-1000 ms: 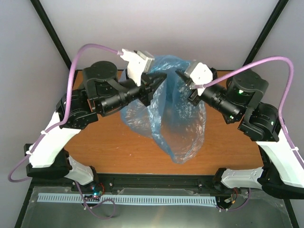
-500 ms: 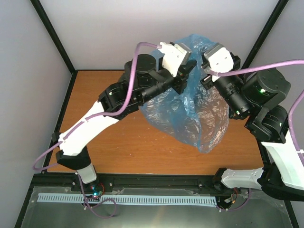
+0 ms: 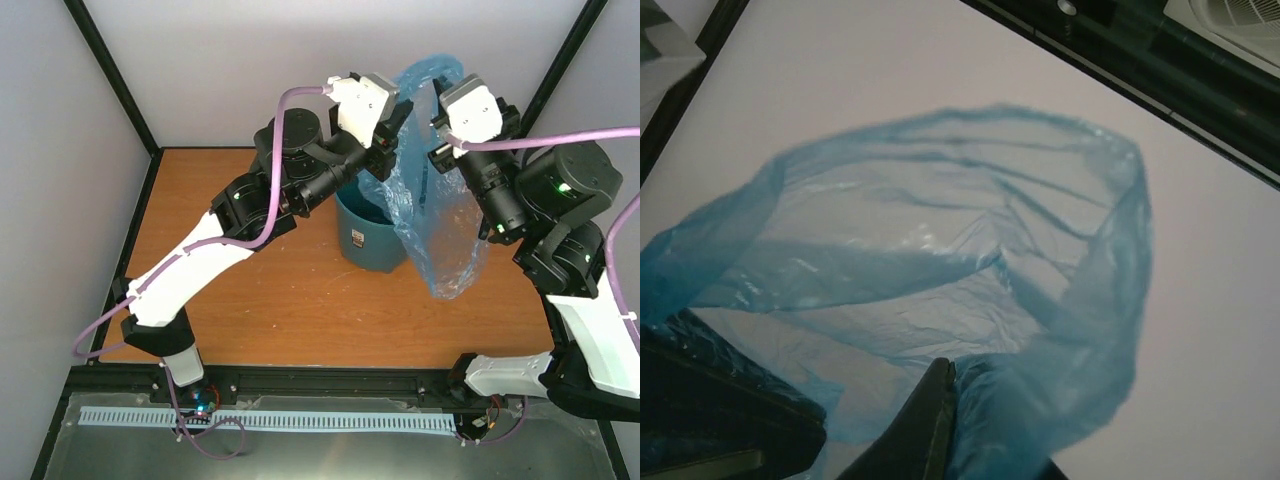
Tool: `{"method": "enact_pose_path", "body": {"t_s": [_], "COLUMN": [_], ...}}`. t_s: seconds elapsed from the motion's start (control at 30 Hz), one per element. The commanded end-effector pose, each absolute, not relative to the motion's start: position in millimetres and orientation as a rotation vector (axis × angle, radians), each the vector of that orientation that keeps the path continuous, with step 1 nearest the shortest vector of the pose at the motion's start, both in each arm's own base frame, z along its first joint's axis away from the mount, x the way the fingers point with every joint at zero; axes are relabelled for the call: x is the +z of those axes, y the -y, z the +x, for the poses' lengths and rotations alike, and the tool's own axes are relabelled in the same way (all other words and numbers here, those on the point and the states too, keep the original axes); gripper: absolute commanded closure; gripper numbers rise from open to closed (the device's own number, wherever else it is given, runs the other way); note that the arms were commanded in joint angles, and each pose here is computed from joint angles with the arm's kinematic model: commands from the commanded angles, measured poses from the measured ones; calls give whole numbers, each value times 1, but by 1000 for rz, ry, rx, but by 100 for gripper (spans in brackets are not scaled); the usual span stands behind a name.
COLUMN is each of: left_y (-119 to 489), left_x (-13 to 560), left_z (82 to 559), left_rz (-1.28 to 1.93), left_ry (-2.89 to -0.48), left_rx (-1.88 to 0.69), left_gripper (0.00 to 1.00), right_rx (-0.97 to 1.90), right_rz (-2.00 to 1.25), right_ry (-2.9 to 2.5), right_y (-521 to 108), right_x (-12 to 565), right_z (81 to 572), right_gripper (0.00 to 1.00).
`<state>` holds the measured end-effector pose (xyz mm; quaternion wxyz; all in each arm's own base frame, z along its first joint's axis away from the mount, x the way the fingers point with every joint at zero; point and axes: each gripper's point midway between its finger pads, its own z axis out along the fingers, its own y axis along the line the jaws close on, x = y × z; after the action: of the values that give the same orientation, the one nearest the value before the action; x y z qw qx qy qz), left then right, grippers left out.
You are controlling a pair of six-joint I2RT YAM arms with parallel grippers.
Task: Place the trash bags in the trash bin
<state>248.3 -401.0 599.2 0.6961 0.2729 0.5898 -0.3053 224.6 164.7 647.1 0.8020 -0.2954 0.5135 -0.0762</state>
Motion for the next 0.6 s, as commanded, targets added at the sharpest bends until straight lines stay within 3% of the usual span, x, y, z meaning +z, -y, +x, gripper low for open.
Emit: {"method": "enact_pose_path", "body": {"t_s": [0.0, 0.27, 0.43, 0.53, 0.57], "left_y": [391, 359, 339, 332, 330], "left_x": [602, 567, 574, 575, 573], "left_z": [266, 326, 333, 335, 337], "left_rz": [538, 417, 386, 367, 360], "left_ry": [-1308, -1454, -1441, -1448, -1458], "left_rx": [-617, -650, -666, -644, -631], "left_gripper": [99, 99, 99, 99, 99], "right_rx": [-215, -150, -96, -69, -55], "right_rz": [-614, -632, -677, -726, -757], "right_ry": [-1100, -1143, -1150, -1168, -1172], "right_y": [-167, -168, -174, -186, -191], "right_x": [649, 634, 626, 616, 611], "right_z": [235, 237, 234, 237, 237], "right_gripper": [94, 91, 89, 80, 70]}}
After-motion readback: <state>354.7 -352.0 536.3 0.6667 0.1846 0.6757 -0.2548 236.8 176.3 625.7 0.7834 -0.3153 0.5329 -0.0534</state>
